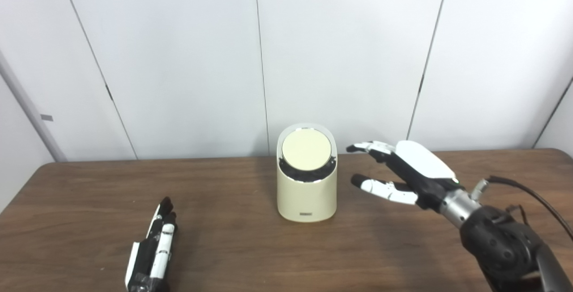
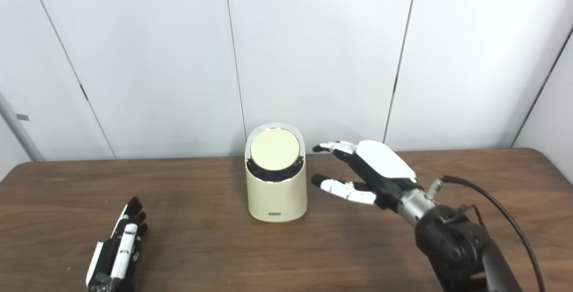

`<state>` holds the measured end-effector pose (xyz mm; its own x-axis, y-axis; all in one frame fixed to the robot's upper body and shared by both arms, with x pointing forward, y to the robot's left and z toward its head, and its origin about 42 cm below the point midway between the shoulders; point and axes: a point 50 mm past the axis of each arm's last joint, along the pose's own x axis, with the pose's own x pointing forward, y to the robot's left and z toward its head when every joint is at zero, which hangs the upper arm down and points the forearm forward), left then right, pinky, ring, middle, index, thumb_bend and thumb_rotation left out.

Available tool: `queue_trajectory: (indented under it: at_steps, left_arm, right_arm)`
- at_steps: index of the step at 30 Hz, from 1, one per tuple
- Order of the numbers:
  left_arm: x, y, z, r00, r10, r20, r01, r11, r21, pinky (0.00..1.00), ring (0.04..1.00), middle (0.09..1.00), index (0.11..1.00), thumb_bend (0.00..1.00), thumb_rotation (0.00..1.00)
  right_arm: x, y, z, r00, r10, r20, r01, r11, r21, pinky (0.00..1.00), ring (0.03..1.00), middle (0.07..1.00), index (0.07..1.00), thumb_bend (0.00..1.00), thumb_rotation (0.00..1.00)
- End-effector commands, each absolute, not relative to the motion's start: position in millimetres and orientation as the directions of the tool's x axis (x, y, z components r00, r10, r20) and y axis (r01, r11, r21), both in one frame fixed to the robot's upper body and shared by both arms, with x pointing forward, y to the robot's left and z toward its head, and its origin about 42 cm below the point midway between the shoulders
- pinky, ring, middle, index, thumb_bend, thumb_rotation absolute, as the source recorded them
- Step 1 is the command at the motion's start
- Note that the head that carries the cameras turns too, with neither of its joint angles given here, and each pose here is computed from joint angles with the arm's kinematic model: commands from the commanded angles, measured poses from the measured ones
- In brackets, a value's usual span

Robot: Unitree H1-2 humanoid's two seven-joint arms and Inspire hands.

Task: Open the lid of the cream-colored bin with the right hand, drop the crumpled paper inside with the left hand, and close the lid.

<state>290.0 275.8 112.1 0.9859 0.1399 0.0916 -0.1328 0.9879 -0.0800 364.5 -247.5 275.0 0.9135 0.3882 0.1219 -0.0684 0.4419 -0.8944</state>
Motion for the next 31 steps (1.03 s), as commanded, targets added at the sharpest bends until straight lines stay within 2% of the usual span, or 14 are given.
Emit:
queue_trajectory:
  at_steps: [1, 6, 12, 15, 18, 21, 23, 31]
  left_arm:
    - [282.2, 276.8, 100.0, 0.99, 0.133, 0.041, -0.13, 0.989, -0.069, 1.0, 1.0, 1.0, 1.0, 0.38, 0.78]
    - [282.4, 277.2, 101.0, 0.991, 0.129, 0.039, -0.125, 0.989, -0.074, 1.0, 1.0, 1.0, 1.0, 0.38, 0.77]
    - [282.0, 279.7, 101.8, 0.992, 0.125, 0.036, -0.122, 0.99, -0.069, 1.0, 1.0, 1.0, 1.0, 0.39, 0.77]
    - [282.2, 280.7, 102.9, 0.991, 0.129, 0.037, -0.126, 0.99, -0.07, 1.0, 1.0, 1.0, 1.0, 0.4, 0.77]
    - [281.8, 281.6, 104.8, 0.991, 0.125, 0.041, -0.122, 0.99, -0.073, 1.0, 1.0, 1.0, 1.0, 0.4, 0.77]
    - [280.8, 282.4, 105.9, 0.991, 0.123, 0.043, -0.119, 0.99, -0.079, 1.0, 1.0, 1.0, 1.0, 0.41, 0.77]
    - [280.3, 282.9, 106.0, 0.992, 0.122, 0.044, -0.118, 0.99, -0.08, 1.0, 1.0, 1.0, 1.0, 0.41, 0.77]
    - [278.1, 282.4, 107.1, 0.993, 0.112, 0.043, -0.109, 0.991, -0.079, 1.0, 1.0, 1.0, 1.0, 0.44, 0.83]
  right_arm:
    - [364.3, -251.1, 293.6, 0.904, 0.37, 0.216, 0.01, 0.485, -0.874, 0.76, 0.881, 0.875, 0.84, 0.41, 0.99]
    - [360.4, -261.8, 278.1, 0.933, 0.315, 0.175, -0.03, 0.551, -0.834, 0.78, 0.887, 0.903, 0.86, 0.46, 1.0]
    - [353.5, -268.4, 247.6, 0.957, 0.234, 0.171, -0.023, 0.65, -0.759, 0.85, 0.913, 0.919, 0.872, 0.44, 1.0]
    - [351.7, -271.4, 233.8, 0.969, 0.187, 0.162, -0.021, 0.713, -0.701, 0.86, 0.91, 0.922, 0.877, 0.47, 1.0]
    - [351.6, -275.1, 220.9, 0.983, 0.138, 0.12, -0.043, 0.812, -0.582, 0.89, 0.924, 0.928, 0.898, 0.53, 1.0]
    - [353.1, -278.3, 211.5, 0.989, 0.119, 0.09, -0.07, 0.903, -0.424, 0.9, 0.943, 0.956, 0.925, 0.52, 1.0]
    - [353.7, -279.0, 209.5, 0.991, 0.107, 0.079, -0.071, 0.928, -0.366, 0.92, 0.956, 0.969, 0.932, 0.52, 1.0]
    - [348.6, -281.6, 196.0, 0.995, 0.055, 0.079, -0.033, 0.966, -0.258, 0.97, 0.983, 0.976, 0.932, 0.51, 1.0]
